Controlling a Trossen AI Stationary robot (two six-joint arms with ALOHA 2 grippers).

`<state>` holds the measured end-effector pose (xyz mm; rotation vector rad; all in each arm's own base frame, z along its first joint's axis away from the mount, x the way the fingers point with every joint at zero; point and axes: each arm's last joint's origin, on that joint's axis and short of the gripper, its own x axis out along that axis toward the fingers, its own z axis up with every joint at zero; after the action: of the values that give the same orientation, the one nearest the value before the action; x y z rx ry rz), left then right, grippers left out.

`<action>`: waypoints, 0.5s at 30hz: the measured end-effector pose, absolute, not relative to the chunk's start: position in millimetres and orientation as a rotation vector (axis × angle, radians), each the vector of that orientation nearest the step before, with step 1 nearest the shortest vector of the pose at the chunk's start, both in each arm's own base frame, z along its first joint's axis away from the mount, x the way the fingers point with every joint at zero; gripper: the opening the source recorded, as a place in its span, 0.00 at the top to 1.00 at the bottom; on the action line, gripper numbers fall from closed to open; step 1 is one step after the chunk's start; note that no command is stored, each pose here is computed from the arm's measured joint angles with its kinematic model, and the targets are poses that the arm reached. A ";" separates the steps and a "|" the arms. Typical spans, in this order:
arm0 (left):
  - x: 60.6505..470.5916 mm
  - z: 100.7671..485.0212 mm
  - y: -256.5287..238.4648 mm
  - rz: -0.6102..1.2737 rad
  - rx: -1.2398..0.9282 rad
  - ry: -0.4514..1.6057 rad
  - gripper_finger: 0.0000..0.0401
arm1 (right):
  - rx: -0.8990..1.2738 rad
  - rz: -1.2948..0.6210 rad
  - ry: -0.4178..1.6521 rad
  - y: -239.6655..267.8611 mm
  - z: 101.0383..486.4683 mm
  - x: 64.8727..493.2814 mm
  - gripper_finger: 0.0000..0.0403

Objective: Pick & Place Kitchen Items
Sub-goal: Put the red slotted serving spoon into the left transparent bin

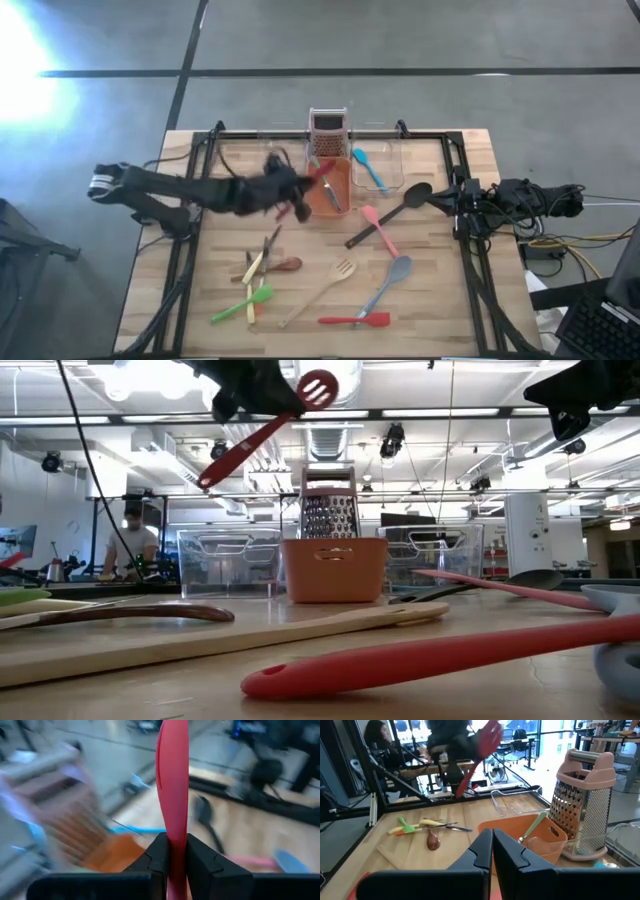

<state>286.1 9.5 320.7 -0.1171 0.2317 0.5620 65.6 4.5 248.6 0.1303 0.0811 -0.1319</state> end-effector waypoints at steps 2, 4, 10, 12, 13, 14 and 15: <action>277.5 330.3 30.5 0.621 -0.087 0.203 0.89 | 0.130 -0.132 0.081 4.5 248.7 65.6 0.98; 270.0 335.8 53.1 0.663 -0.067 0.193 0.89 | 0.130 -0.132 0.081 4.5 248.7 65.6 0.98; 253.4 335.7 120.4 0.730 -0.112 0.171 0.89 | 0.130 -0.132 0.081 4.5 248.7 65.6 0.98; 248.8 330.3 139.6 0.773 -0.135 0.187 0.89 | 0.130 -0.132 0.080 4.5 248.8 65.6 0.98; 246.9 327.1 148.1 0.790 -0.149 0.194 0.89 | 0.130 -0.132 0.080 4.5 248.8 65.6 0.98; 244.9 324.1 156.2 0.798 -0.162 0.202 0.89 | 0.130 -0.132 0.081 4.5 248.6 65.6 0.98; 242.7 321.2 164.2 0.802 -0.177 0.209 0.89 | 0.130 -0.132 0.081 4.5 248.7 65.6 0.98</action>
<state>242.7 164.2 321.2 -0.1768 0.2088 0.8020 65.6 4.5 248.7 0.1303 0.0808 -0.1318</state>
